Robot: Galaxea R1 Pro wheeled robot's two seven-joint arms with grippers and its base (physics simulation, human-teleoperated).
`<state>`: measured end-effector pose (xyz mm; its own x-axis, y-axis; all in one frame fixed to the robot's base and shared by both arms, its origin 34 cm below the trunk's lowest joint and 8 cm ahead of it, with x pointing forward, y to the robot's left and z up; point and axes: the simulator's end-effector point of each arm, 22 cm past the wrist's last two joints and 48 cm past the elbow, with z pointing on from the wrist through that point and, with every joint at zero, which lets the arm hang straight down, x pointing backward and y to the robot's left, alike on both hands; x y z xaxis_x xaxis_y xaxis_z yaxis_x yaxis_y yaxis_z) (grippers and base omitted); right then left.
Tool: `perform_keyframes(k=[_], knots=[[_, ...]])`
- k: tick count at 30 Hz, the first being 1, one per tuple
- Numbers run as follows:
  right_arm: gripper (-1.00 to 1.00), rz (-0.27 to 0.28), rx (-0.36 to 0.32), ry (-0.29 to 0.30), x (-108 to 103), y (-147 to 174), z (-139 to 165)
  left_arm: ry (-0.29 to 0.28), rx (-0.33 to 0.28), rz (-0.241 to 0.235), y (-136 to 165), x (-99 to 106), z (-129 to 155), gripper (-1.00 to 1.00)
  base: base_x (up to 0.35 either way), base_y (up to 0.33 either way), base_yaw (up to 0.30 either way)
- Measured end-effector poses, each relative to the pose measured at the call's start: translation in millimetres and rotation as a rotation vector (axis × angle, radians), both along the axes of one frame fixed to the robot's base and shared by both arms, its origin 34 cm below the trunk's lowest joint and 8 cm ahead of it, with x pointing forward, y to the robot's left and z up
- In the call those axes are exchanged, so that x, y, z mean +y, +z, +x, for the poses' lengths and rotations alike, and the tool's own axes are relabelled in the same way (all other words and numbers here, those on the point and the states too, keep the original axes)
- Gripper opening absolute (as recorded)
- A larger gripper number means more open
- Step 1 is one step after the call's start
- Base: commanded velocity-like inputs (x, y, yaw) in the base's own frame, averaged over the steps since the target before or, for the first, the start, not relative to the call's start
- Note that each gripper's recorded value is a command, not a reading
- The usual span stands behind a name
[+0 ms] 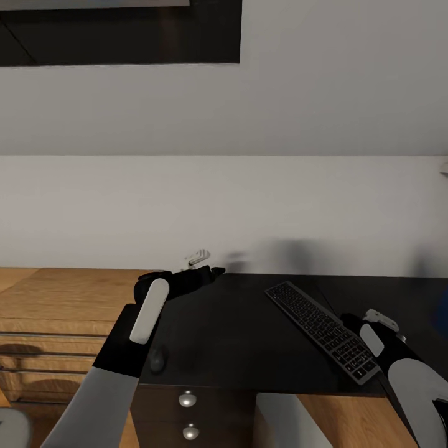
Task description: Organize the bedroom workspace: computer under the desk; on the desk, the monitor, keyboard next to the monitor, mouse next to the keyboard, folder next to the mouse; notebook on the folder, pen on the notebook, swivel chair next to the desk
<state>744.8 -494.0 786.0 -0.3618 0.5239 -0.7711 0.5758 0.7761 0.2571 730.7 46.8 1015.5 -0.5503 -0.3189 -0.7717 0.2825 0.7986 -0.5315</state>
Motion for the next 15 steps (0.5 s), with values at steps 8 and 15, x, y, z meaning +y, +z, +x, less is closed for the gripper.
perform_keyframes(k=[8,15], knots=[[1.00,0.005,0.009,0.003,1,-9,-2,0.000,0.001,0.001,-7,0,-1,1.00,0.000,0.000,0.000],[1.00,0.006,0.012,0.003,2,-15,-2,0.000,0.000,0.000,-12,0,-1,1.00,0.000,0.000,0.000]])
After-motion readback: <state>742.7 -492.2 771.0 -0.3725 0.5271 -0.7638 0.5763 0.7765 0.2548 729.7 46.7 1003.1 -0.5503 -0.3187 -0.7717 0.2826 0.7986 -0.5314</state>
